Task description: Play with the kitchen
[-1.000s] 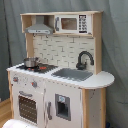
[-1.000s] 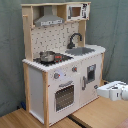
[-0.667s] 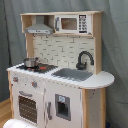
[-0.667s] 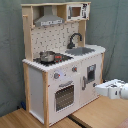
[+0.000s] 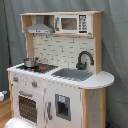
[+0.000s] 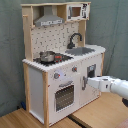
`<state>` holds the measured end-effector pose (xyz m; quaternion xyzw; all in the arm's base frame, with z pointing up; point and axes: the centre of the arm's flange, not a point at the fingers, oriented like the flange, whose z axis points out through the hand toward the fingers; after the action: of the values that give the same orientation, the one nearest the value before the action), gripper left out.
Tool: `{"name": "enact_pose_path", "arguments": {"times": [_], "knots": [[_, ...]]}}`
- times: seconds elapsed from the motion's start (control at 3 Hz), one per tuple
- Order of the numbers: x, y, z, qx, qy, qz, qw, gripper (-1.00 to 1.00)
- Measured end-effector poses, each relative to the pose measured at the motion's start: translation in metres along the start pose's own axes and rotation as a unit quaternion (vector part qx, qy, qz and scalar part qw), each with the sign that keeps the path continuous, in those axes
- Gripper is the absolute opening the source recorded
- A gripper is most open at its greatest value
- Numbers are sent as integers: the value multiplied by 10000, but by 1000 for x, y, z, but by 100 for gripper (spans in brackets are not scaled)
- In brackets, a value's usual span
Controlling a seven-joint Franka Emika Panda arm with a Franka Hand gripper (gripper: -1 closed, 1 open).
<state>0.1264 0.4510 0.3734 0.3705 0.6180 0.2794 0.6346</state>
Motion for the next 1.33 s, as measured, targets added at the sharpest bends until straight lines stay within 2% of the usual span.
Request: {"name": "enact_pose_path", "arguments": {"times": [0.33,0.67,1.0,1.33], "knots": [[4,6,12,-113,-5,299,9995,100],[14,15,19,-230,15,648,9976,100],[25,24,23,-315,64,1076,9937,100],[36,33,26,-386,178,1560,9868,100]]}}
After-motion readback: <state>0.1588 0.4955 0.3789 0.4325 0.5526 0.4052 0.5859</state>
